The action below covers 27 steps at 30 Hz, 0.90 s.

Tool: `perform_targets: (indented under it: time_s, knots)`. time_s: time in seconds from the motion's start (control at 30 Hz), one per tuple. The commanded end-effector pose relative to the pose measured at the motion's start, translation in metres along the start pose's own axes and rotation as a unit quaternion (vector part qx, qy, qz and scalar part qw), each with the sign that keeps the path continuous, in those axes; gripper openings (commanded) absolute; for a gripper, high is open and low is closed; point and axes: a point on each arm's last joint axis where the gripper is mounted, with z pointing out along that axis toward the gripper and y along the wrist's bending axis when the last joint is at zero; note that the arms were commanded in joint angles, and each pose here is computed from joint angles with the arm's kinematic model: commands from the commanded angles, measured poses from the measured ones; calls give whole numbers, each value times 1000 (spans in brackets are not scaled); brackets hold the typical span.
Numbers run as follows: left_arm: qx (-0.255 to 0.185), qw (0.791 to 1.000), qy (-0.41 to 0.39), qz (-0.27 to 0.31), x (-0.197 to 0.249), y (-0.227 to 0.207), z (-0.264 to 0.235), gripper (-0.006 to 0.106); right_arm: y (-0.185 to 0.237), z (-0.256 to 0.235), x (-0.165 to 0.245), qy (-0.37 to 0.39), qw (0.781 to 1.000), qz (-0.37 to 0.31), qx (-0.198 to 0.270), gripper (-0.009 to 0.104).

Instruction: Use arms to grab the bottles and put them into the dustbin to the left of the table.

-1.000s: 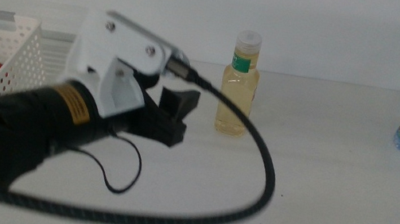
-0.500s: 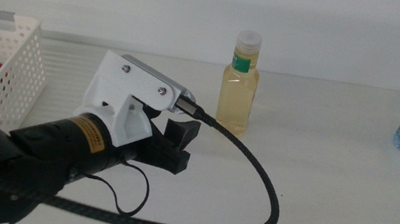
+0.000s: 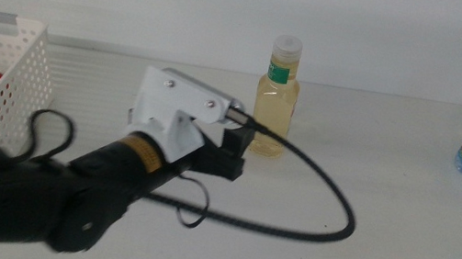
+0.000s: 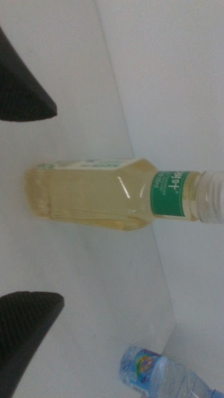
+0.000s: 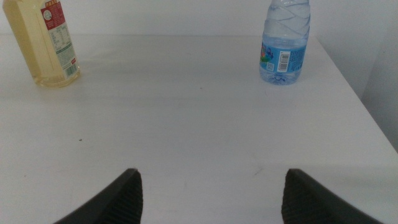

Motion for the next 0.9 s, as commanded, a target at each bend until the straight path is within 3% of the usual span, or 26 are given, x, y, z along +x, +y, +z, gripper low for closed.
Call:
perform_targets:
  time_s: [0.0,0.87]
  knots:
    - [4,997,-77,-10,-27,-4,9,90,0,-3,-10,-54,999,-8,2,59]
    - [-8,996,-83,-19,-11,-11,113,90,0,-3,-10,-54,999,-8,2,59]
